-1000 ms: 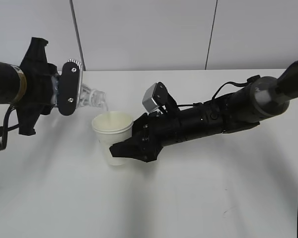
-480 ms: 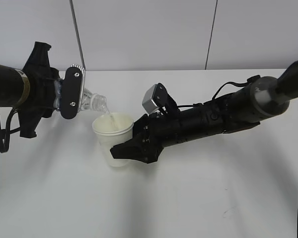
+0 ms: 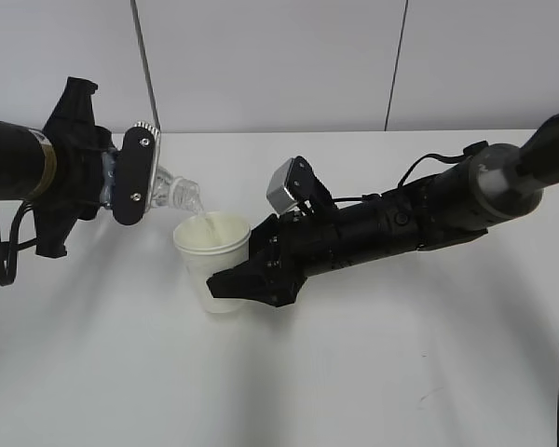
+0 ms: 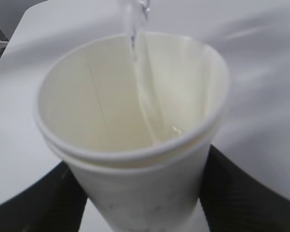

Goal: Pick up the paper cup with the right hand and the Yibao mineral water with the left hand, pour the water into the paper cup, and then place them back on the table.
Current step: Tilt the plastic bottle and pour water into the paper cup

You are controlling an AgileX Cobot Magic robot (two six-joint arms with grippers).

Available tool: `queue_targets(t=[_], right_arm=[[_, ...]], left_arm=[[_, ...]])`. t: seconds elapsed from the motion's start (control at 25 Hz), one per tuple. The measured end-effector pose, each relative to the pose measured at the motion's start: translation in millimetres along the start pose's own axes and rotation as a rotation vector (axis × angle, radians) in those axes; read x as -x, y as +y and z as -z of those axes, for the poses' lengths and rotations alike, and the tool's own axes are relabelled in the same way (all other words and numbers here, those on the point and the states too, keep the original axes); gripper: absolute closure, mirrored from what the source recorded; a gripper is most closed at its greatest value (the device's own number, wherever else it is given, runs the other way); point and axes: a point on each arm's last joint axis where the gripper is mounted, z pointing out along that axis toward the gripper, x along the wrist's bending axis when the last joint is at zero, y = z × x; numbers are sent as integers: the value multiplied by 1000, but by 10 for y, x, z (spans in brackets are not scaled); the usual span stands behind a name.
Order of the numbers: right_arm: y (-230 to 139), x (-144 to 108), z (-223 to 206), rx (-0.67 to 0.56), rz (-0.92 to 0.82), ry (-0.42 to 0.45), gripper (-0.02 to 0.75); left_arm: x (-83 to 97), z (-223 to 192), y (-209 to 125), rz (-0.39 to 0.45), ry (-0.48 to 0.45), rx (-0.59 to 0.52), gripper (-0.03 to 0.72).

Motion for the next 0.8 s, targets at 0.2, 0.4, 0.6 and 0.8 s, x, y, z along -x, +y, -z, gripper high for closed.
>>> queue_targets(t=[0.2, 0.4, 0.6, 0.8], right_arm=[[6, 3, 0, 1, 2, -1, 217], [5, 5, 0, 0, 2, -2, 217], [5, 5, 0, 0, 2, -2, 217], [4, 6, 0, -1, 2, -4, 217]], left_arm=[[-1, 0, -1, -4, 1, -1, 371], [-1, 0, -1, -4, 1, -1, 371], [-2, 0, 0, -6, 2, -1, 371], [-3, 0, 0, -11, 3, -1, 371]])
